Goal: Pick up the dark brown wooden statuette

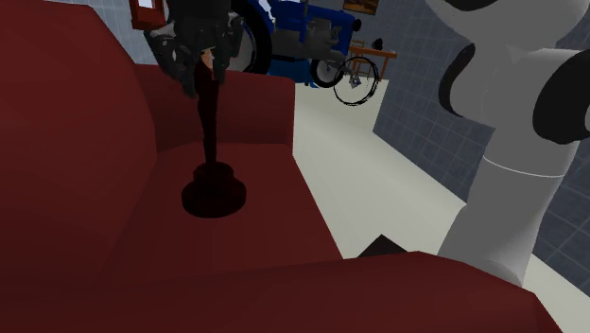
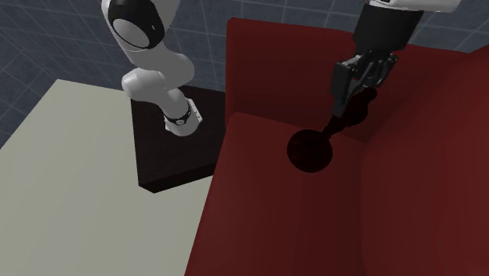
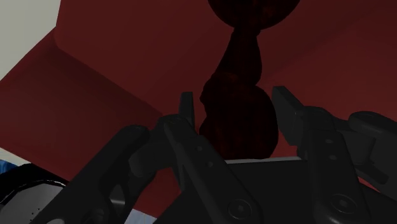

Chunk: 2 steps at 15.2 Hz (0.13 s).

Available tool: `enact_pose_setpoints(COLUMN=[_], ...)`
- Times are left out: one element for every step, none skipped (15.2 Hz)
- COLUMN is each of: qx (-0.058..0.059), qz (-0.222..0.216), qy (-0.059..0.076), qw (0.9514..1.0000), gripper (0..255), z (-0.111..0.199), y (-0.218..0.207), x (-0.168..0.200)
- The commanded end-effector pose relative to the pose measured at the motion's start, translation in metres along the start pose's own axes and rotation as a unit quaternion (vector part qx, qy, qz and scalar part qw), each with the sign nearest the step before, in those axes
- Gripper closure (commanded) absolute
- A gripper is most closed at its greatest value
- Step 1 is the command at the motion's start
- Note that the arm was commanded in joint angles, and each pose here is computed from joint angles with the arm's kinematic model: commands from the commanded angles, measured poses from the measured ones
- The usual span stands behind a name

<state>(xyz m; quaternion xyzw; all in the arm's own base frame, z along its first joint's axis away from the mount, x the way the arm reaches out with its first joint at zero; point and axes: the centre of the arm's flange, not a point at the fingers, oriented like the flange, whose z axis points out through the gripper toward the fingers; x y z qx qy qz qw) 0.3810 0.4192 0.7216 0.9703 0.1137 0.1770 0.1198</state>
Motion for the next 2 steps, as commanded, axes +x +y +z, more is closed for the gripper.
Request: enact_pose_setpoints(qx=[0.000, 0.000], qz=[0.001, 0.001], qy=[0.000, 0.000], qw=[1.0000, 1.0000], gripper=[255, 255], z=[-0.0055, -0.0055], y=[0.0021, 0.0021], x=[0.0030, 0.0030])
